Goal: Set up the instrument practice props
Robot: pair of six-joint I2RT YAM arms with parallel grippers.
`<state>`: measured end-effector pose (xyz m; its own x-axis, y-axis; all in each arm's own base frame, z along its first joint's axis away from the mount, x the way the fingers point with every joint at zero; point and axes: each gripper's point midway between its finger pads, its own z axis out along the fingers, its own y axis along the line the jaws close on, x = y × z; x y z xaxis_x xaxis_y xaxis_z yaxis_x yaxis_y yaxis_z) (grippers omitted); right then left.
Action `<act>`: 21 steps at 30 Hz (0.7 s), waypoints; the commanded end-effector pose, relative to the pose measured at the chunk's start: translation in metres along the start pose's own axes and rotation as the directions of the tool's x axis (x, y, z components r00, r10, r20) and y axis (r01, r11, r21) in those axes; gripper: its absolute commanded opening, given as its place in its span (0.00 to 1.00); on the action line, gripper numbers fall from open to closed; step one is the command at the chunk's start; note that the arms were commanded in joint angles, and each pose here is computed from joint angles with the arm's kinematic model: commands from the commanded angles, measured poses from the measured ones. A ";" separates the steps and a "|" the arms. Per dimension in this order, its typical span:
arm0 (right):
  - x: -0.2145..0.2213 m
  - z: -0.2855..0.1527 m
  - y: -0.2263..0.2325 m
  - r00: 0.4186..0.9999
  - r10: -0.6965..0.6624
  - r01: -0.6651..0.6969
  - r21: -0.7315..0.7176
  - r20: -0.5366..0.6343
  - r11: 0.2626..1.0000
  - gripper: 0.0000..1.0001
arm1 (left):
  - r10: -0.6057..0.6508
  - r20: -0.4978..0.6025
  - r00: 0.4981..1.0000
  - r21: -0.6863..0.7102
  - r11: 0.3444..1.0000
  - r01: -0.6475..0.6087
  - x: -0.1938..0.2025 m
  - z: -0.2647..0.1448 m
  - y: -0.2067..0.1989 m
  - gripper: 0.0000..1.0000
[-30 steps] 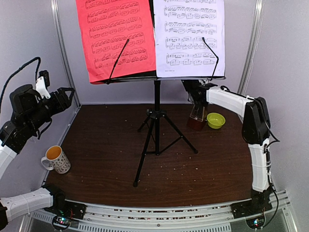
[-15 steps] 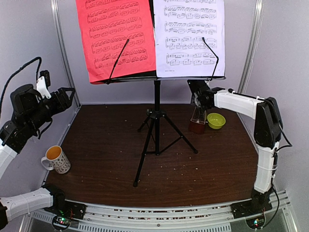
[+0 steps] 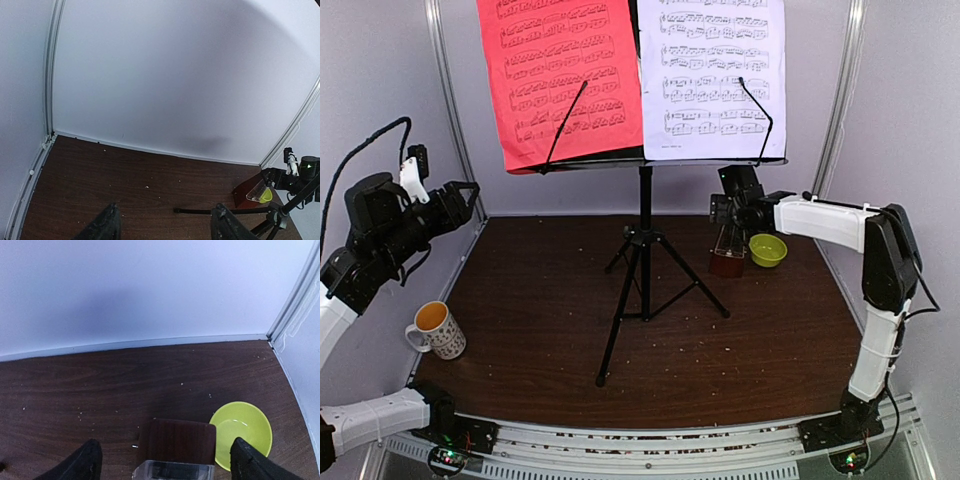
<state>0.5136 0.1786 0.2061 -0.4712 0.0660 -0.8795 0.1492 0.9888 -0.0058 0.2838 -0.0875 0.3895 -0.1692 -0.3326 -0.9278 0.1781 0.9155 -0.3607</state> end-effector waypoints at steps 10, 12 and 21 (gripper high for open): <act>0.001 0.006 -0.022 0.987 0.163 -0.156 0.204 -0.016 0.966 0.85 | 0.000 0.076 0.997 0.038 0.999 -0.003 -0.026 -0.004 -0.010 0.63; 0.009 0.011 -0.021 0.984 0.173 -0.162 0.218 -0.033 0.962 0.85 | 0.000 0.078 0.997 0.037 0.999 -0.002 -0.027 -0.005 -0.010 0.63; 0.016 0.011 -0.028 0.984 0.175 -0.159 0.267 -0.037 0.951 0.66 | -0.002 0.081 0.997 0.033 0.999 -0.001 -0.026 -0.007 -0.008 0.63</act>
<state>0.5195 0.1608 0.1758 -0.4930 0.2382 -0.8368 0.4000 0.9162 0.0251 0.2842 -0.0890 0.3901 -0.1713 -0.3318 -0.9277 0.1844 0.9141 -0.3610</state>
